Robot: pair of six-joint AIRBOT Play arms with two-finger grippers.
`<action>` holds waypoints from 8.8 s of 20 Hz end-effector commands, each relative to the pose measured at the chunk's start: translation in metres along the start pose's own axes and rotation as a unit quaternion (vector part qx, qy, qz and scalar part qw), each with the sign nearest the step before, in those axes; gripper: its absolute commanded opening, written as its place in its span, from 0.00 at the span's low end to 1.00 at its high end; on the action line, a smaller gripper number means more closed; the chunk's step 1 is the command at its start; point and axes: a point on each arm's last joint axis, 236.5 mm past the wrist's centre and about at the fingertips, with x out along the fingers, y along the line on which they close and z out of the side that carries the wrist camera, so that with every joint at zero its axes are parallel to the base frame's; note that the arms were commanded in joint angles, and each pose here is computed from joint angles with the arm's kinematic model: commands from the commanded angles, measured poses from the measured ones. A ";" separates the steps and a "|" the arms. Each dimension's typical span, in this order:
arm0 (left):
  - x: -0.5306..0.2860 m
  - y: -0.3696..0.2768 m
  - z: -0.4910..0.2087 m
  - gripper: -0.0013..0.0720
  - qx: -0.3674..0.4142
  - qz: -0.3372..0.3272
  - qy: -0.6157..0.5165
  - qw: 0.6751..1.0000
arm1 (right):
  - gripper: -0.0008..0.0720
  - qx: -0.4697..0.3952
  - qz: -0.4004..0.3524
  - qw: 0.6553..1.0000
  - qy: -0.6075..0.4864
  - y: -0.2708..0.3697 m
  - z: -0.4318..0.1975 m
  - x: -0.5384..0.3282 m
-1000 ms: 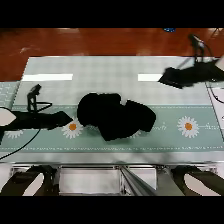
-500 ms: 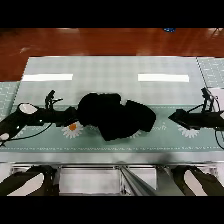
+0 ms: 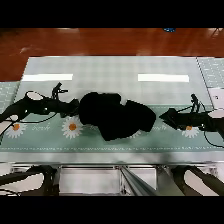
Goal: Fold the shirts.
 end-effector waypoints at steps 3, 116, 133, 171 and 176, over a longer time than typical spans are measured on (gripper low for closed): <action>-0.001 -0.009 0.006 0.04 0.024 -0.009 0.006 1.000 | 0.57 -0.020 0.002 0.996 0.087 0.019 -0.014 0.052; -0.408 -0.261 0.117 0.04 0.288 -0.144 -0.388 0.863 | 0.04 -0.382 0.097 0.851 -0.347 0.327 0.085 -0.380; -0.571 -0.299 -0.132 0.04 0.377 0.152 -0.642 0.650 | 0.04 -0.392 -0.044 0.777 -0.492 0.268 -0.087 -0.479; -0.210 0.074 0.144 0.71 -0.053 0.206 -0.075 0.974 | 0.55 -0.093 -0.120 0.987 -0.056 -0.013 0.182 -0.152; -0.159 0.111 0.000 0.71 -0.161 0.088 0.005 0.983 | 0.55 -0.040 -0.032 0.998 -0.038 -0.025 0.057 -0.084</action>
